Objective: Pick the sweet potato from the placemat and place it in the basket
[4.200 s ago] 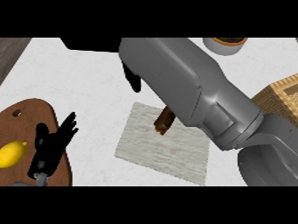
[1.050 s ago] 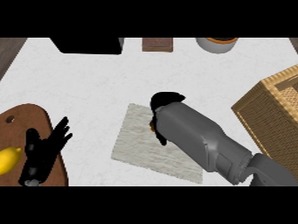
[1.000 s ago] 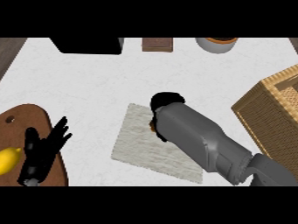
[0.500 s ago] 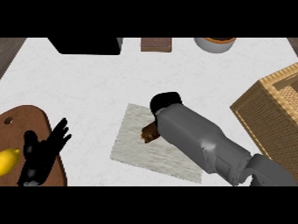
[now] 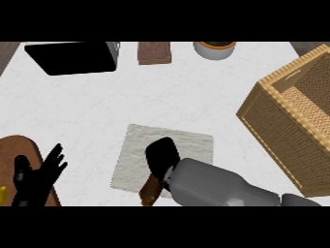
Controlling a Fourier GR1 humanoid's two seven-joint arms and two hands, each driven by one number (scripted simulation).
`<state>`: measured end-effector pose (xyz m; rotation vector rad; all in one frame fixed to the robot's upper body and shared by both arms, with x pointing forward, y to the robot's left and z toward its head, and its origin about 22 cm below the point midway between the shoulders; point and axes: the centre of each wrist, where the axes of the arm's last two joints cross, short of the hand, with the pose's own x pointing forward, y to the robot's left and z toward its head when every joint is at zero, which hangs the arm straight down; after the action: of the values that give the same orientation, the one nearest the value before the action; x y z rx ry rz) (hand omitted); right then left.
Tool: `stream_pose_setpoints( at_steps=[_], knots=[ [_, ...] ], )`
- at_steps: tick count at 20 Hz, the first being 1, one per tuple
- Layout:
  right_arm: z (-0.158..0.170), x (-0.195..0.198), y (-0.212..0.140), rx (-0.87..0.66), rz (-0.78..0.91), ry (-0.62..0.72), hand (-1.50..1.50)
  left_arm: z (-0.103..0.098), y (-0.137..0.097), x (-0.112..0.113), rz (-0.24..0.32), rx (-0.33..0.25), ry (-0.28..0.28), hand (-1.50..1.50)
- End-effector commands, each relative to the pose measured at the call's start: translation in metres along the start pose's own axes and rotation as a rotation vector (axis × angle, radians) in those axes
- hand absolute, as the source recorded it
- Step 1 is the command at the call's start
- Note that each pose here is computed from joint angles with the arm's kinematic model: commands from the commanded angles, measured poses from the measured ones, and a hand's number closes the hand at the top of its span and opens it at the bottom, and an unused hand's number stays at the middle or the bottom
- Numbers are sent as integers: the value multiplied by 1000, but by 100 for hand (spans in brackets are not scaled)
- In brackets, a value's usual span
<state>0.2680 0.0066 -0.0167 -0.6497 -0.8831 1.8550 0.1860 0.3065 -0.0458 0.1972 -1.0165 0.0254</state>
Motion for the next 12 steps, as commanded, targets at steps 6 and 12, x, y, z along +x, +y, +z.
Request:
stream_pose_setpoints(
  at_steps=[6,12],
  knots=[
    [65,-13,22,-323,-313,-316,150,16,15,-23,46,54,86,0],
    [115,-35,-30,-631,-743,-476,150,22,21,-26,71,90,75,0]
  ],
)
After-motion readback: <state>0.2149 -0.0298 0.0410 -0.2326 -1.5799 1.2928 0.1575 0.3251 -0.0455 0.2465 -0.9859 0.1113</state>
